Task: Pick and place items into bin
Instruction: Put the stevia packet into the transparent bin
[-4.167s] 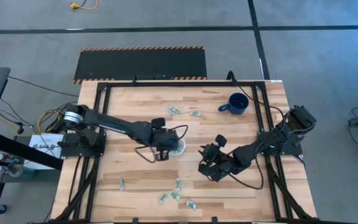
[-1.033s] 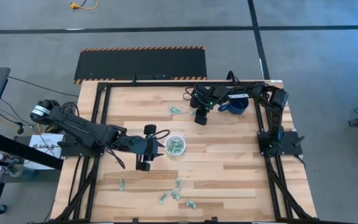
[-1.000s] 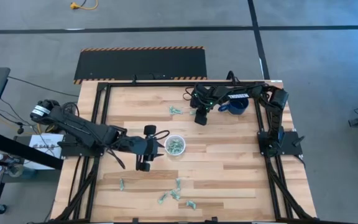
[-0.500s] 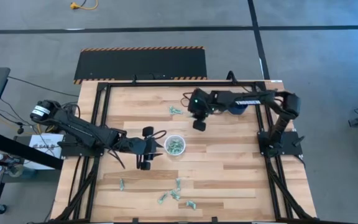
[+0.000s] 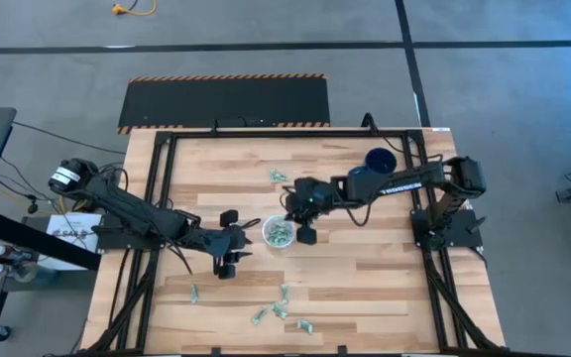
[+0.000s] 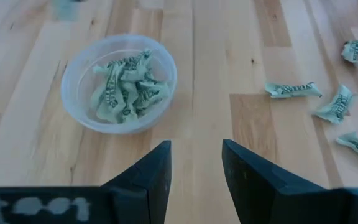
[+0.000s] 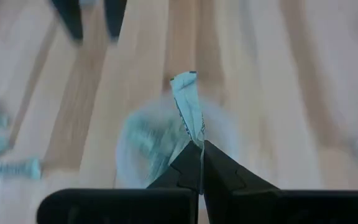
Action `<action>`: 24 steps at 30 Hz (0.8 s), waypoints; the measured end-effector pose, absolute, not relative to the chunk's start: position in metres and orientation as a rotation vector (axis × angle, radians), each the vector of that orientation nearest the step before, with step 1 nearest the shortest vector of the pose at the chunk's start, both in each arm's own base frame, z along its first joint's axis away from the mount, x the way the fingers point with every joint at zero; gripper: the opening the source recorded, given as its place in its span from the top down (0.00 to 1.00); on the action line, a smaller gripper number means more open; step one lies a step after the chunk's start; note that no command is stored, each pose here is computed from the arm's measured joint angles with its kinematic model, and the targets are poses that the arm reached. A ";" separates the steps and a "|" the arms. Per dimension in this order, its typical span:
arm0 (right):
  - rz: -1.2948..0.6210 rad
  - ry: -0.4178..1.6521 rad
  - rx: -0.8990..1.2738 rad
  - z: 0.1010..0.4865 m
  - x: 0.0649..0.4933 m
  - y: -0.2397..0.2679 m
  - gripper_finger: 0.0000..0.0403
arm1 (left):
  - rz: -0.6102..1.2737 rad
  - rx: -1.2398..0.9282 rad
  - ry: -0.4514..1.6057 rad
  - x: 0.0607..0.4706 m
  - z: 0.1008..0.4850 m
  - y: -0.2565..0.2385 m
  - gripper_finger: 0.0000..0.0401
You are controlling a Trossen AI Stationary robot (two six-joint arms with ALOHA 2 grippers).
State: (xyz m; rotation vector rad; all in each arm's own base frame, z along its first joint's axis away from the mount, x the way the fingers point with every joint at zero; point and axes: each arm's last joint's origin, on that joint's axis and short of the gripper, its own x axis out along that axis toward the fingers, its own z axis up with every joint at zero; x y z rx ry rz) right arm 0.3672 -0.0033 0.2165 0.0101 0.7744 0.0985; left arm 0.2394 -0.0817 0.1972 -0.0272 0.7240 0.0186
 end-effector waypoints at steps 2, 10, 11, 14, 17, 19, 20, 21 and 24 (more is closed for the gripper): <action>0.104 0.759 0.018 0.213 0.371 0.001 1.00 | 0.025 -0.046 0.728 0.239 0.197 -0.082 0.67; 0.094 0.809 0.038 0.194 0.377 0.000 1.00 | 0.045 -0.073 0.747 0.237 0.195 -0.082 0.67; 0.094 0.803 0.038 0.194 0.378 0.000 1.00 | 0.049 -0.071 0.747 0.237 0.195 -0.082 0.67; 0.095 0.825 0.043 0.188 0.378 0.001 1.00 | 0.052 -0.069 0.748 0.237 0.195 -0.082 0.67; 0.094 0.808 0.047 0.191 0.379 0.001 1.00 | 0.061 -0.065 0.747 0.237 0.195 -0.081 0.67; 0.093 0.818 0.048 0.190 0.378 0.000 0.99 | 0.064 -0.064 0.748 0.237 0.195 -0.081 0.67; 0.093 0.823 0.048 0.190 0.378 0.001 0.99 | 0.065 -0.063 0.747 0.237 0.195 -0.081 0.67; 0.094 0.823 0.048 0.190 0.378 0.001 0.99 | 0.066 -0.063 0.747 0.237 0.195 -0.081 0.67; 0.106 0.819 0.055 0.190 0.378 0.001 0.97 | 0.066 -0.063 0.747 0.237 0.195 -0.081 0.67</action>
